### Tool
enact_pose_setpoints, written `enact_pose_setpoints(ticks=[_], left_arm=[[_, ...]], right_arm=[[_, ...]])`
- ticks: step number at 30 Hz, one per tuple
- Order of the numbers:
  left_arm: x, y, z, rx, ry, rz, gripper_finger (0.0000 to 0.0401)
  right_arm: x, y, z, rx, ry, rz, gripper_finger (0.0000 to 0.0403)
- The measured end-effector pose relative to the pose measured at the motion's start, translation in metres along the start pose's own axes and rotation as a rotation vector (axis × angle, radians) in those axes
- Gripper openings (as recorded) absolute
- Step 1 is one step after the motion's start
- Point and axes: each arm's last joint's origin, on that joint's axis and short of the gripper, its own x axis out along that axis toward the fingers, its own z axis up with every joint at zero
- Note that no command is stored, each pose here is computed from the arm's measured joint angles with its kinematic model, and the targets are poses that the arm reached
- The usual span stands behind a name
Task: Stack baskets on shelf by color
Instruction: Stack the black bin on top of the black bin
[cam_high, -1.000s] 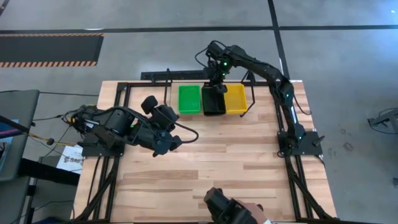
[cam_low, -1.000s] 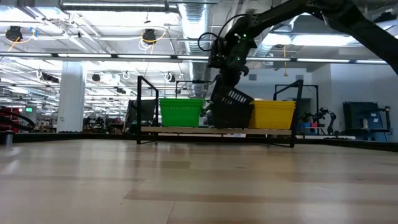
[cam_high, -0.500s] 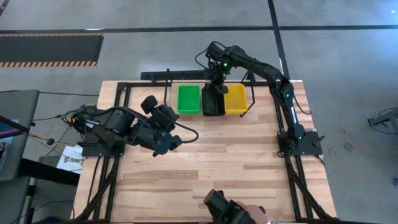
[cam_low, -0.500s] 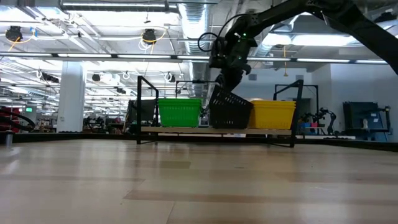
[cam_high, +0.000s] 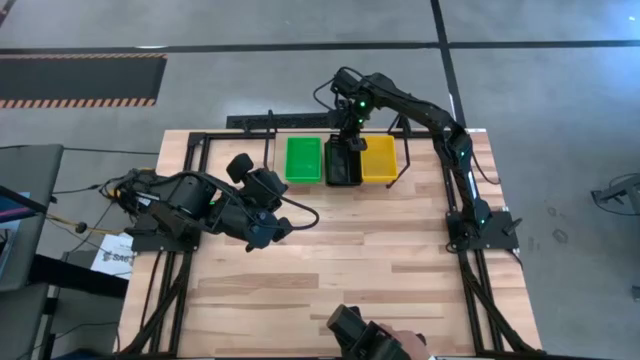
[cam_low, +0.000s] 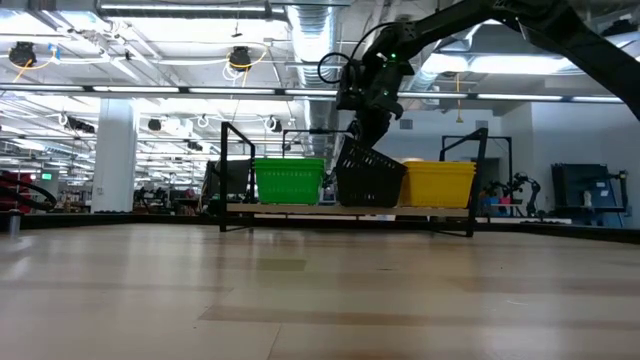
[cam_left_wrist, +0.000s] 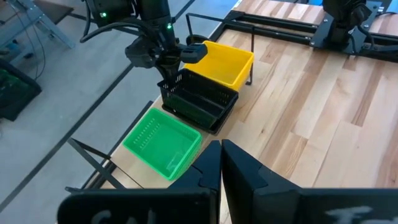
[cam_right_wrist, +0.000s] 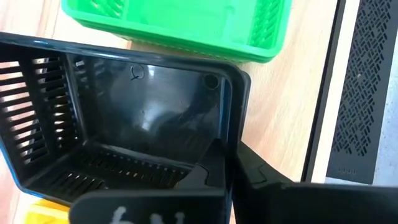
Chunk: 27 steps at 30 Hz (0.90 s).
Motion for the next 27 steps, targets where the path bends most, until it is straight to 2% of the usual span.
enact_pose_setpoints(ticks=[7,13,17,21,24,27], left_arm=[[0.0,0.0,0.0,0.0,0.0,0.0,0.0],[0.0,0.0,0.0,0.0,0.0,0.0,0.0],[0.0,0.0,0.0,-0.001,0.0,-0.001,0.0],[0.0,0.0,0.0,0.0,0.0,-0.001,0.0],[0.0,0.0,0.0,0.004,0.0,0.0,0.0],[0.0,0.0,0.0,0.013,0.0,0.0,0.0]], right_arm=[[0.001,-0.001,0.001,0.016,-0.007,-0.01,0.0061],[0.002,0.002,0.006,0.019,-0.015,-0.021,0.0086],[-0.002,0.003,0.011,0.004,0.026,-0.084,0.0095],[-0.022,0.002,0.025,-0.017,-0.016,-0.159,0.0097],[-0.046,0.004,0.037,0.025,-0.083,-0.211,0.0097],[-0.067,0.017,0.043,0.063,-0.125,-0.225,0.0095]])
